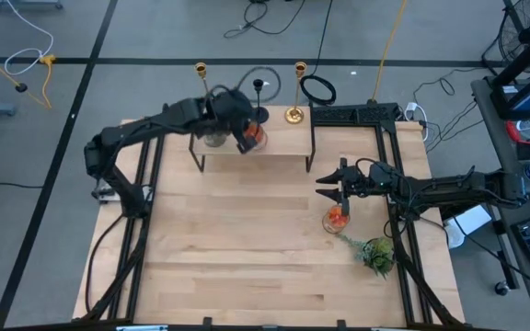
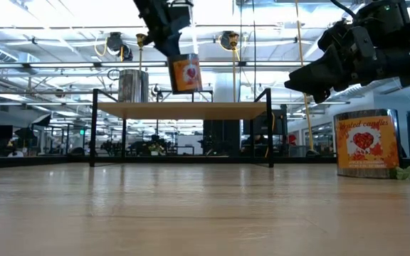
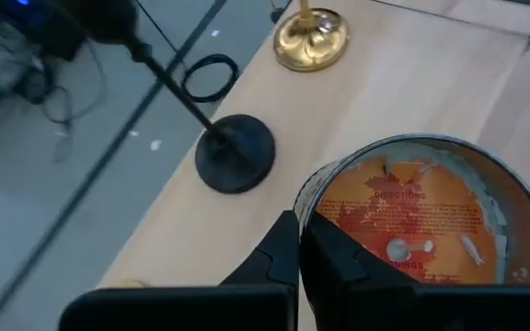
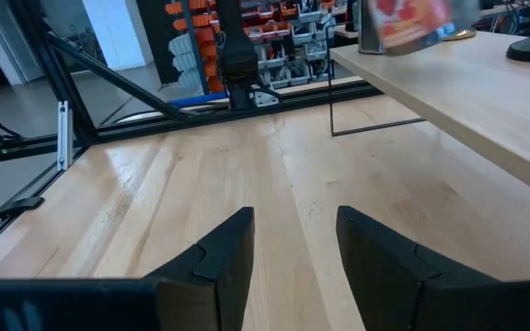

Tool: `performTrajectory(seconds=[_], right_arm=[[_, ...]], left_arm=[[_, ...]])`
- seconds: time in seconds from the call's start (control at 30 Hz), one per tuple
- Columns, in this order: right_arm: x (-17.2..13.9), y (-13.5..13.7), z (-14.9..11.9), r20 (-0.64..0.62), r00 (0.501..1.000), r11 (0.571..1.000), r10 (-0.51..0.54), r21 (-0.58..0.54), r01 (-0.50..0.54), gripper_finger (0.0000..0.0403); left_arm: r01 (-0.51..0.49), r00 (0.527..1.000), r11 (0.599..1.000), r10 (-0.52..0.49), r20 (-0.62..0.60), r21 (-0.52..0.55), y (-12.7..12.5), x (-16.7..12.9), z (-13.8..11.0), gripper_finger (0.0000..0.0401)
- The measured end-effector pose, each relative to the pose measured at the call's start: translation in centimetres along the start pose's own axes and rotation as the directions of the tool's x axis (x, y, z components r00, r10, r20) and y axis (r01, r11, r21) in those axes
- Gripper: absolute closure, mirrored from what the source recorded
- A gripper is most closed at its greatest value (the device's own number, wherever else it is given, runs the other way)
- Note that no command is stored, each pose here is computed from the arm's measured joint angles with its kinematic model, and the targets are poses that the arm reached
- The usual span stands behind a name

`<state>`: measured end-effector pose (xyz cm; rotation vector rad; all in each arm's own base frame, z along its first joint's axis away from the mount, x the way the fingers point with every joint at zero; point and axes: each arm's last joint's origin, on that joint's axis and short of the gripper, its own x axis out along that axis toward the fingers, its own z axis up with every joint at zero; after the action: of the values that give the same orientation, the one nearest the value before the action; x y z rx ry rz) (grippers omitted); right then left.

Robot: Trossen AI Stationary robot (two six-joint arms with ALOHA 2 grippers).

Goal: Pick & Place candle stick holders
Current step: Put the bottom orange candle on the shelf, then put the orange candle on the shelf

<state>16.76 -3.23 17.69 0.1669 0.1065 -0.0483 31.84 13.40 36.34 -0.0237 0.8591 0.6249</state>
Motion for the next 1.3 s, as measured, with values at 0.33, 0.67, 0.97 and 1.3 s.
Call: performTrajectory(seconds=[0.33,0.67,0.97,1.3], right_arm=[[0.0,0.0,0.0,0.000,1.000,1.000,0.000,-0.007,0.000,0.0248],[0.0,0.0,0.0,0.000,1.000,1.000,0.000,-0.007,0.000,0.0248],[0.0,0.0,0.1,0.007,1.000,1.000,0.001,-0.009,-0.001,0.0248],[0.0,0.0,0.1,0.007,1.000,1.000,0.001,-0.009,-0.001,0.0248]], left_arm=[[0.062,0.997,0.991,-0.066,-0.031,-0.116,2.2,1.9,-0.2,0.0392],[0.040,0.997,0.989,-0.049,-0.063,-0.140,2.5,3.3,-0.3,0.0390],[0.028,0.997,0.989,-0.037,-0.063,-0.147,2.9,3.4,-0.3,0.0360],[0.037,0.998,0.988,-0.030,0.052,-0.149,3.0,3.4,0.8,0.0326]])
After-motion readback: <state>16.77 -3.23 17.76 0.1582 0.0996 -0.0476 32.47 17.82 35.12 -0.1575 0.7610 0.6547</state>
